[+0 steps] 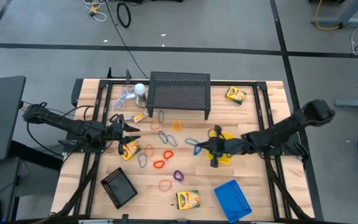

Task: Pick & Place Office Desk Supplies
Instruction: Put the blue spring keychain into the yellow basket

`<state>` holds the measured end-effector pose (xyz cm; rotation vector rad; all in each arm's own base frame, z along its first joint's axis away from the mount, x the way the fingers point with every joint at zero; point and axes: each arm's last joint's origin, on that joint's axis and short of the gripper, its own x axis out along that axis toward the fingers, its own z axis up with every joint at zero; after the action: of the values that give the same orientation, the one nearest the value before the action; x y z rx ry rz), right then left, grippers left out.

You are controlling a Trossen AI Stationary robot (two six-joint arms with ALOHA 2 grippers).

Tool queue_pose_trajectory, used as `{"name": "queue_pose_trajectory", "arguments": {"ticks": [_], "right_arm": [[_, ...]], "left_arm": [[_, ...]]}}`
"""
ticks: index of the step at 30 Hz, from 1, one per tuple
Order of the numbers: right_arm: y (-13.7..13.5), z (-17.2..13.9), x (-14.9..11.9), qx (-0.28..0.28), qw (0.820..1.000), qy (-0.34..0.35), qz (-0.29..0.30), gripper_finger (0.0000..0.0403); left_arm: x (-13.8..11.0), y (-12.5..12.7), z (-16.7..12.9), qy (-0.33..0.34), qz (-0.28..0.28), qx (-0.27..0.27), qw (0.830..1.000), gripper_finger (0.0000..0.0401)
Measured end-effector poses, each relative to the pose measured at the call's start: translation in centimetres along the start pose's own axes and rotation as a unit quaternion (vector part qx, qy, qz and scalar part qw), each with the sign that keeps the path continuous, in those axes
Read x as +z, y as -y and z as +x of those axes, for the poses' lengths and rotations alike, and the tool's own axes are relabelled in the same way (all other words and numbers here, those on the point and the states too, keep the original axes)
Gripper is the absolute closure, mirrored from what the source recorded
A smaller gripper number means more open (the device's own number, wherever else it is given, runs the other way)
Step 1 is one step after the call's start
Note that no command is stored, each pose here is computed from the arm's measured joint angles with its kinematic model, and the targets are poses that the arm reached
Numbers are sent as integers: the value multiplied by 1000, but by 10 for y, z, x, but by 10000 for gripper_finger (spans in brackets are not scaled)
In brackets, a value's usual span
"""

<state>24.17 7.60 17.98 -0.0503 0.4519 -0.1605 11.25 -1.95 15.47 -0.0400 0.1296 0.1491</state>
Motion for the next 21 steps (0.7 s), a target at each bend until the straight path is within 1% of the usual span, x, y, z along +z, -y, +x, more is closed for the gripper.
{"name": "queue_pose_trajectory", "arguments": {"ticks": [3,6,9,12,16,21], "right_arm": [[0,-13,-9,-23,998,-52,11,398],[2,-24,-10,-35,996,-78,32,398],[7,-33,-12,-48,990,-125,46,398],[12,-40,-13,-66,982,-171,48,398],[18,-40,-16,-58,971,-222,65,398],[23,-39,-18,-55,965,-244,79,398]], "left_arm": [[0,0,0,1,0,0,1000,252],[1,0,1,2,-1,0,1000,252],[1,0,1,2,0,0,1000,252],[1,1,1,4,-1,0,1000,252],[1,1,2,3,0,0,1000,252],[1,1,2,2,0,0,1000,252]]}}
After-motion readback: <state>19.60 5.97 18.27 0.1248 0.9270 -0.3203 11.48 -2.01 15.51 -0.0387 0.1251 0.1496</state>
